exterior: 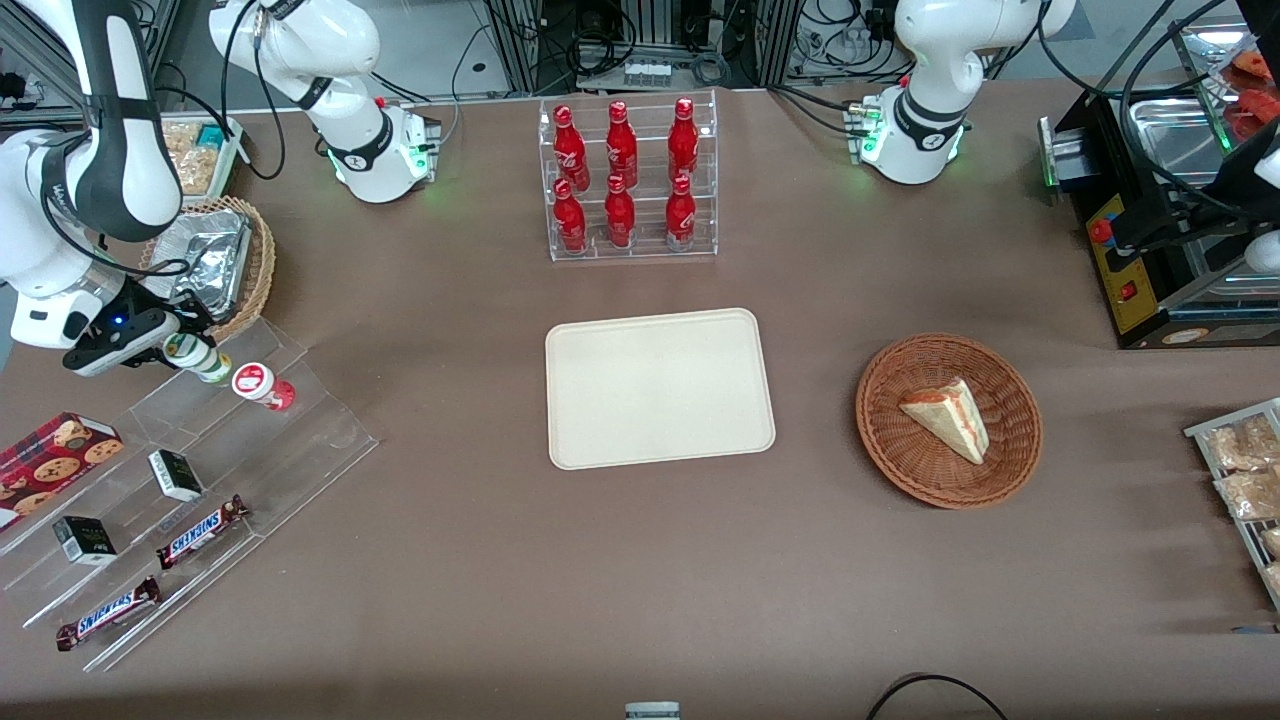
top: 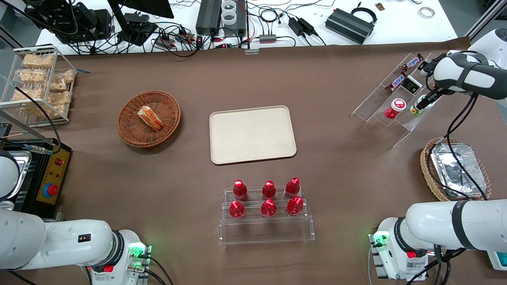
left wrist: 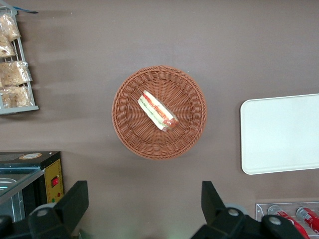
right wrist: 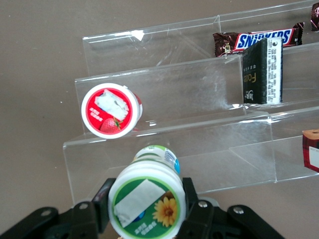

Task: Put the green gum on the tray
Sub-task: 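Close the right gripper on the gum tub and lift it, then carry the gum tub with the right gripper over the cream tray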

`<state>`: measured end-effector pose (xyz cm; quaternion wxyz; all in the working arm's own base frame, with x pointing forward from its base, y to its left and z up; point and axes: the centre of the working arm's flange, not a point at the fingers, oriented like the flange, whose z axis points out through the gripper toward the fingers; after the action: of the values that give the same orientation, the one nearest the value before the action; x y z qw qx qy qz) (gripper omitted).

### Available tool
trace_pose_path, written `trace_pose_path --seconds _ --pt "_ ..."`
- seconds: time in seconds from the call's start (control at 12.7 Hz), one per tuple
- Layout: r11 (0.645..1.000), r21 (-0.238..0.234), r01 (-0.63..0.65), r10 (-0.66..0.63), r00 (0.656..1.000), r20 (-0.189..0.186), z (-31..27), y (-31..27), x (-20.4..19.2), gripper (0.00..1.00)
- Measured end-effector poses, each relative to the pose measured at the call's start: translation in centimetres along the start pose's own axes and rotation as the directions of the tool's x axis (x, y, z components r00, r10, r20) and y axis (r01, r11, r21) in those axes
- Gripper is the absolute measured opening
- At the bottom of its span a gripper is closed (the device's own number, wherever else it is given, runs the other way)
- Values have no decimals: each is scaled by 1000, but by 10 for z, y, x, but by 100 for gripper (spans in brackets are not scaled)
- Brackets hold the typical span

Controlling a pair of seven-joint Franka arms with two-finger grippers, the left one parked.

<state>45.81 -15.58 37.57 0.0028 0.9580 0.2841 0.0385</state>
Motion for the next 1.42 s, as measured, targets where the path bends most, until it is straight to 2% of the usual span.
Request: trace_pose_path --seconds 0.24,0.47,0.63,0.87,1.1,1.42 --pt "1000 1 8 -8 1000 -1 -8 1 2 59" --pt "997 78 20 -24 998 51 -63 -3 23 59" --pt "995 104 -13 5 997 83 -103 -25 54 59" --pt "992 94 -88 76 989 125 -128 -88 112 59" --pt "980 62 -187 177 974 139 -134 -161 165 59" --pt "924 63 -378 365 918 153 -119 -277 247 59"
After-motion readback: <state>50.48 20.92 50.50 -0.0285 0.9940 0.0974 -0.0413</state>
